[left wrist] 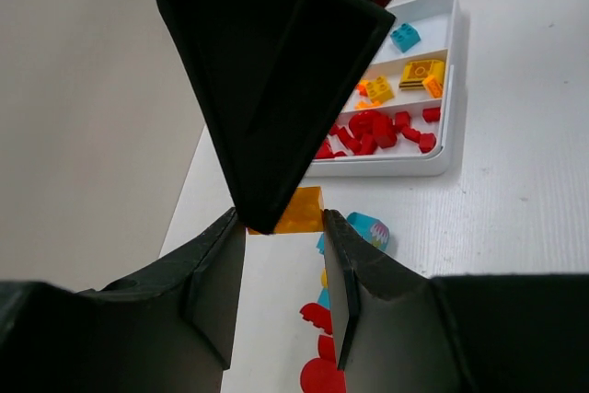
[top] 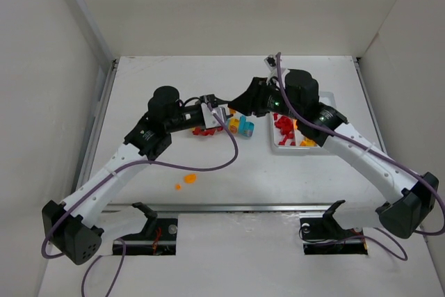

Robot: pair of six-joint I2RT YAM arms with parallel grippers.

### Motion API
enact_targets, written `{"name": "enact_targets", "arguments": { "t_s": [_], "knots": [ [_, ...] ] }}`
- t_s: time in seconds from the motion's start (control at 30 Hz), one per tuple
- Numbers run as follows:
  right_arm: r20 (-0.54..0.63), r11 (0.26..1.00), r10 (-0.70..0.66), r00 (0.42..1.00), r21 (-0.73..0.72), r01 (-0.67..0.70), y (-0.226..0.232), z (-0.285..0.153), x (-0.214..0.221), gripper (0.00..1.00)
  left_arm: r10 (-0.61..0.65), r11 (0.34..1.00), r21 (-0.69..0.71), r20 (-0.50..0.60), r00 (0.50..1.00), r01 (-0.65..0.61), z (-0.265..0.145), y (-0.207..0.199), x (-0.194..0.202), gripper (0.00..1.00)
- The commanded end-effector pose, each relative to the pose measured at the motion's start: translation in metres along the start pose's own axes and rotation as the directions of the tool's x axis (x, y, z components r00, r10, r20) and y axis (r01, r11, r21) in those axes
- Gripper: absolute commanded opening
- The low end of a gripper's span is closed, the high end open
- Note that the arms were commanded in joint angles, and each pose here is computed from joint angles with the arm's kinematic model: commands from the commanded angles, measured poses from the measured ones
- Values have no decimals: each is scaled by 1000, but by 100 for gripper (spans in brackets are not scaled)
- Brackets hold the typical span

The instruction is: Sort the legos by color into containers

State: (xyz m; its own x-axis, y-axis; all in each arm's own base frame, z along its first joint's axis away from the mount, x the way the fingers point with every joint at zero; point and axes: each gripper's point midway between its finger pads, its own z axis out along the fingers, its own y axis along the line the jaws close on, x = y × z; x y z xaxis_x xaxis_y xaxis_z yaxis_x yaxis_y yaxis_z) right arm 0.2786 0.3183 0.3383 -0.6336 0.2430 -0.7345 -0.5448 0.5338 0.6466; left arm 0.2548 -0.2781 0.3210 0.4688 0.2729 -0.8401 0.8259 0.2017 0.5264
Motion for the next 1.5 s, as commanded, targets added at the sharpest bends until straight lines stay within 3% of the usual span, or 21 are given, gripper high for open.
{"name": "enact_targets", "arguments": {
  "t_s": [0.0,0.17,0.53,0.67,0.73,0.77,0.8,0.83,0.87,0.9,1.0,1.03,1.07,1.1,1.2,1.27,1.3,1.33,1.47],
  "knots": [
    [26,996,-22,999,-90,24,28,-1,-10,50,39,997,-63,60,997,-35,-4,13,-23,0],
    [35,995,-25,999,-97,28,30,-12,-8,50,21,994,-105,21,1000,-19,-5,19,-13,0],
    [24,995,-16,1000,-101,18,33,0,-11,44,46,997,-59,71,996,-41,-3,9,-27,0],
    [8,995,-16,1000,-101,17,35,8,-5,29,46,997,-59,71,996,-41,-3,9,-27,0],
    [0,994,-17,1000,-111,17,37,7,-3,5,40,998,-54,66,997,-37,-2,6,-23,0],
    [0,994,-17,1000,-111,17,37,7,-3,0,40,998,-54,66,997,-37,-2,6,-23,5],
    [0,994,-17,1000,-111,17,37,7,-3,0,40,998,-54,66,997,-37,-2,6,-23,22],
    [19,996,-15,1000,-85,16,32,7,-5,0,36,997,-68,65,997,-32,-5,8,-25,48],
    [55,999,-23,998,-47,25,26,3,-10,0,20,997,-70,53,998,-16,-4,7,-20,97],
    [57,999,-23,998,-48,26,26,0,-9,0,14,998,-64,46,999,-11,-3,4,-15,97],
    [98,988,-78,992,139,64,-9,-10,-13,0,29,999,-30,-1,1000,-29,-6,-8,0,100],
    [99,973,-102,990,215,79,-22,-15,-16,0,45,999,-15,-19,999,-45,-7,-11,5,100],
    [78,911,-131,988,404,89,-58,-29,-13,0,62,998,3,-40,997,-62,-8,-14,11,100],
    [58,859,-155,986,501,106,-76,-35,-15,0,57,998,35,-90,994,-54,-10,-24,26,100],
    [-29,606,-175,984,785,131,-153,-75,-10,0,149,983,139,-201,968,-123,-20,-46,61,100],
    [-73,512,-150,986,848,140,-187,-93,-7,0,224,957,236,-239,945,-167,-28,-63,78,100],
    [-59,462,-125,990,880,111,-211,-109,-13,0,328,919,304,-239,914,-251,-34,-68,90,100],
    [-106,431,-99,989,892,138,-232,-113,-3,0,338,892,398,-269,902,-216,-44,-91,109,100],
    [-161,417,-4,987,897,148,-285,-121,7,1,446,774,593,-264,855,-221,-67,-131,145,100]
  ]
}}
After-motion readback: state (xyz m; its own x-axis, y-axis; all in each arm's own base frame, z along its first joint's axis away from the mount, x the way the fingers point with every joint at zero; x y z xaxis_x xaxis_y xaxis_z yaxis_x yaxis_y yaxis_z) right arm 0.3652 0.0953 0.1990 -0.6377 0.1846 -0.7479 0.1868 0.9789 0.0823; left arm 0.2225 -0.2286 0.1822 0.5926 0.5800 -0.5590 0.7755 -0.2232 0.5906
